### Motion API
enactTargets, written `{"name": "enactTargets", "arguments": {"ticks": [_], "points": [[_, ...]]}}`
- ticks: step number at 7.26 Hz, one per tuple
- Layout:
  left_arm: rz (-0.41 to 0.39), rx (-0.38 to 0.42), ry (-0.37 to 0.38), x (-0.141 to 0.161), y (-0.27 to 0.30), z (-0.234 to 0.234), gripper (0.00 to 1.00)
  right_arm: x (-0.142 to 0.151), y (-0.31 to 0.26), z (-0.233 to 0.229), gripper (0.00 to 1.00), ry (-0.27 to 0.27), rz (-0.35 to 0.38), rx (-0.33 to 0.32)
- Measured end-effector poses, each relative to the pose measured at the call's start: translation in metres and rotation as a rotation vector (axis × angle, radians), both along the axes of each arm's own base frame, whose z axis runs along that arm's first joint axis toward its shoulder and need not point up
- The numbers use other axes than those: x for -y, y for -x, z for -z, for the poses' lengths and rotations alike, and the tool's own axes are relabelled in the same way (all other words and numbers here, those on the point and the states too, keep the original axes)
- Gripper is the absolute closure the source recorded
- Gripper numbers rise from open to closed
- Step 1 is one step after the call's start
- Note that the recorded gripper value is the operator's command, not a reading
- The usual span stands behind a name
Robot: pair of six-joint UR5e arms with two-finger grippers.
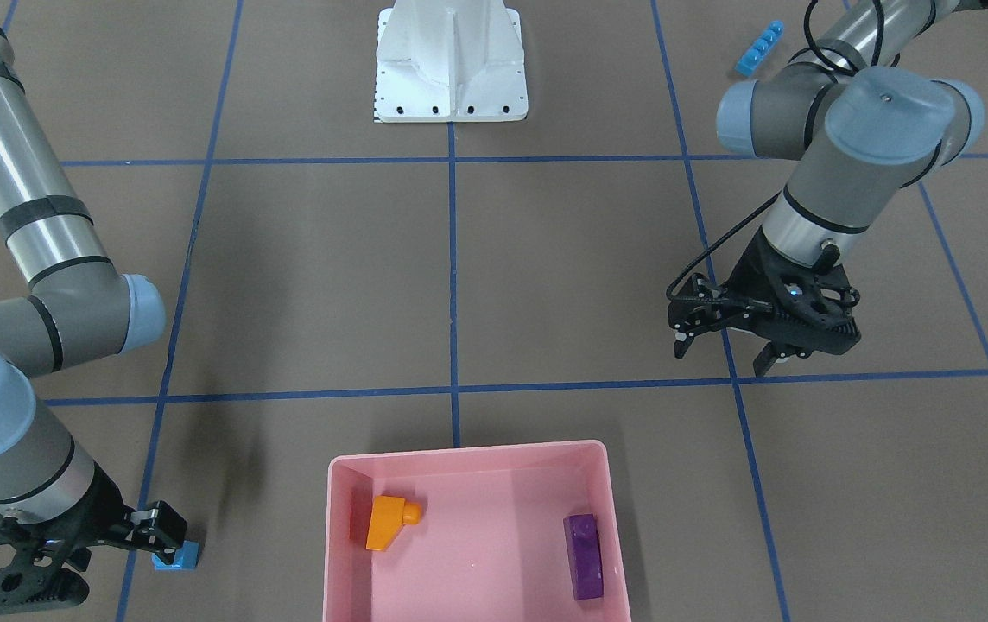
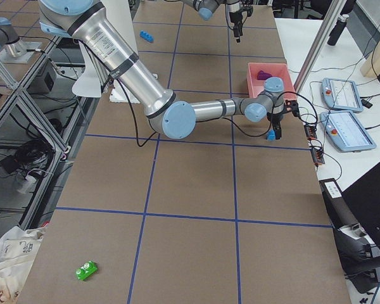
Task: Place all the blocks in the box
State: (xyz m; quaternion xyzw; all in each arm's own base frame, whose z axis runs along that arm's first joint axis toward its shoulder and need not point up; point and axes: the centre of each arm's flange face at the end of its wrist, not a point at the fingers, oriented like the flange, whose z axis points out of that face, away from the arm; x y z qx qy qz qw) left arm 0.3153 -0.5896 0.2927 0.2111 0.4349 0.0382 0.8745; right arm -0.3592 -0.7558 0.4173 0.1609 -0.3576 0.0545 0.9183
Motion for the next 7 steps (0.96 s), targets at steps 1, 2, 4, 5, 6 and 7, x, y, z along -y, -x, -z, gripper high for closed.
{"name": "enactTargets", "arguments": {"ticks": [1, 2, 4, 5, 6, 7], "points": [[0.000, -0.002, -0.001, -0.005, 0.003, -0.001, 0.00, -0.003, 0.017, -0.001, 0.17, 0.002, -0.024, -0.005], [0.000, -0.003, -0.001, -0.007, 0.004, -0.002, 0.00, -0.006, 0.028, -0.002, 0.36, -0.005, -0.039, -0.015], [0.000, -0.004, -0.001, -0.008, 0.003, -0.002, 0.00, -0.011, 0.039, -0.004, 0.45, -0.019, -0.041, -0.016], [-0.001, -0.004, -0.001, -0.008, 0.003, -0.002, 0.00, -0.014, 0.045, -0.005, 0.45, -0.020, -0.035, -0.018], [-0.001, -0.004, -0.001, -0.008, 0.003, -0.002, 0.00, -0.017, 0.050, -0.007, 0.46, -0.019, -0.030, -0.020], [-0.001, -0.004, -0.001, -0.008, 0.003, -0.002, 0.00, -0.018, 0.051, -0.009, 0.77, -0.018, -0.027, -0.022]]}}
